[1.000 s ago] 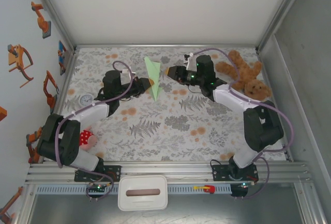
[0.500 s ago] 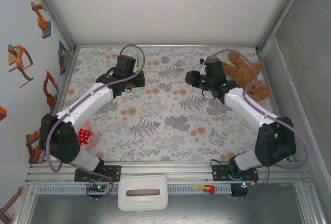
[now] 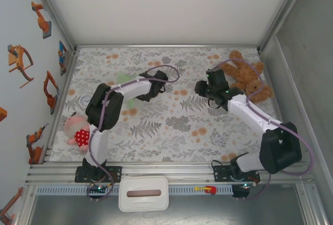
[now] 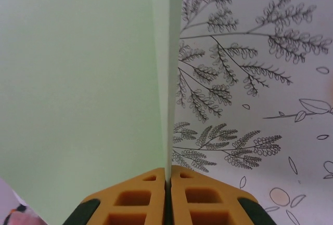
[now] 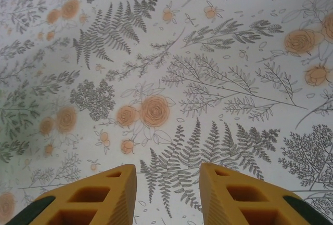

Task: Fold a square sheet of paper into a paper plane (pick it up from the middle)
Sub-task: Turn over the paper at the center of the table.

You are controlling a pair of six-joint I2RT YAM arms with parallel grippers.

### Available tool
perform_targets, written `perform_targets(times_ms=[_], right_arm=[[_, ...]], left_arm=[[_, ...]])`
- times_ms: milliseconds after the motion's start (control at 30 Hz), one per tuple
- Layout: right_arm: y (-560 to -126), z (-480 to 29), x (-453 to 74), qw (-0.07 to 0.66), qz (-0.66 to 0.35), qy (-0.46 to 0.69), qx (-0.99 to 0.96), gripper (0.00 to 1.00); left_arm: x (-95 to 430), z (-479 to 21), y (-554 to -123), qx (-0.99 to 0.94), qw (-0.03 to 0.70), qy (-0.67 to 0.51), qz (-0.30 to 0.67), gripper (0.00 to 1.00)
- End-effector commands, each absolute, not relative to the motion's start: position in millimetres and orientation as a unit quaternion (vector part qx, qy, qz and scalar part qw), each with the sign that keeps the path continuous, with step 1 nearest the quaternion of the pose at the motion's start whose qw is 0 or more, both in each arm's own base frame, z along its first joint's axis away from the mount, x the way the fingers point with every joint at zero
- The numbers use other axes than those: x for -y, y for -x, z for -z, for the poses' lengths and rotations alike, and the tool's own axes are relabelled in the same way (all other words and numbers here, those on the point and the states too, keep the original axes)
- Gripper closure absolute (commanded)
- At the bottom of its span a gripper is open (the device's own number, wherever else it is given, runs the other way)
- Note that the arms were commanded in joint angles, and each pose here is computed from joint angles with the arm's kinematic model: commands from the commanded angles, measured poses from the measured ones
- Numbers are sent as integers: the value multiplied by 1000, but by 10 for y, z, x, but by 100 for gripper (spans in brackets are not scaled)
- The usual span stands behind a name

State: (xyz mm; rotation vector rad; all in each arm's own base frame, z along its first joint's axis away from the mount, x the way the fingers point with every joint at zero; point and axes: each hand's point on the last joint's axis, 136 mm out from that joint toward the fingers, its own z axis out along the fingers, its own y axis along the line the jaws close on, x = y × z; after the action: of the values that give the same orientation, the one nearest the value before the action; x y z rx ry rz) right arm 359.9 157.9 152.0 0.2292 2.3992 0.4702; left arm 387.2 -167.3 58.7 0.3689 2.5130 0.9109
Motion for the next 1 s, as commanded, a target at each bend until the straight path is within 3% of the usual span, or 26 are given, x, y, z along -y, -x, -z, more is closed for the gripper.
perform_targets(times_ms=[0, 233, 500, 833, 967], right_arm=[[-3573, -1520, -1468, 343, -168, -110, -918, 64], [-3551, -1408, -1477, 329, -171, -120, -921, 65], [-3549, -1378, -1494, 325, -177, -125, -920, 65], [-3572, -1321, -1493, 320, -174, -136, -921, 66], [-3608, -1303, -1559, 316, -188, -133, -920, 65]], left_arm=[[1696, -628, -3877, -892, 219, -150, -367, 89], [1912, -242, -3772, -912, 185, -154, -332, 84], [2189, -249, -3634, -948, 172, -140, -229, 71], [2807, -421, -3098, -988, 127, -83, 35, 56], [2903, -639, -2973, -981, 143, -48, 122, 51]])
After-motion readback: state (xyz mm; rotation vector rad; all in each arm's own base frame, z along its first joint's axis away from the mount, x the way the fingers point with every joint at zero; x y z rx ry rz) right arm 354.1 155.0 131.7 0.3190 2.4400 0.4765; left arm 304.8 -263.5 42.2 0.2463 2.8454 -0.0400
